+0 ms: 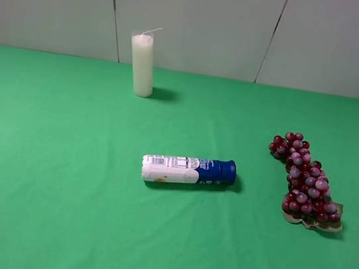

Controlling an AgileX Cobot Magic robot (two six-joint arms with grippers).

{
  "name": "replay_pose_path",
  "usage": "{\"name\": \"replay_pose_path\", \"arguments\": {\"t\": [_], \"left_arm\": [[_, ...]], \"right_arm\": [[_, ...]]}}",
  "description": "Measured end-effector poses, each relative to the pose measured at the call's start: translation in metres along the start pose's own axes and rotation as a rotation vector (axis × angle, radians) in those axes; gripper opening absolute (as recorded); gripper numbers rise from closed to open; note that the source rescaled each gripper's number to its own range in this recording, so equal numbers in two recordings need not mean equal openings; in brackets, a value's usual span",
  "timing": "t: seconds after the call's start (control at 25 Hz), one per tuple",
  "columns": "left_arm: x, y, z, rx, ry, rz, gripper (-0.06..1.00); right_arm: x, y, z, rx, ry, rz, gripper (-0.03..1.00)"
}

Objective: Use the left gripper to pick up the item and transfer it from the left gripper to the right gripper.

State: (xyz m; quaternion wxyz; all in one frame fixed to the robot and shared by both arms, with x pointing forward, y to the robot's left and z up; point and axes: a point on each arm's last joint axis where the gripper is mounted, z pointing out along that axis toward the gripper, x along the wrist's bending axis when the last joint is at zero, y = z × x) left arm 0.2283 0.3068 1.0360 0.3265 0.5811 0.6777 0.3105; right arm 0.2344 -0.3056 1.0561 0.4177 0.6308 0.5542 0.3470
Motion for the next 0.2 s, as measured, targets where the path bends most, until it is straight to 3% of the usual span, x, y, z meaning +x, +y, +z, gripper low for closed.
{"name": "replay_pose_path", "arguments": {"t": [0.2], "left_arm": [[0.0, 0.0, 0.0, 0.0, 0.0, 0.0, 1.0]], "right_arm": [[0.0, 0.0, 0.0, 0.0, 0.0, 0.0, 1.0]]}}
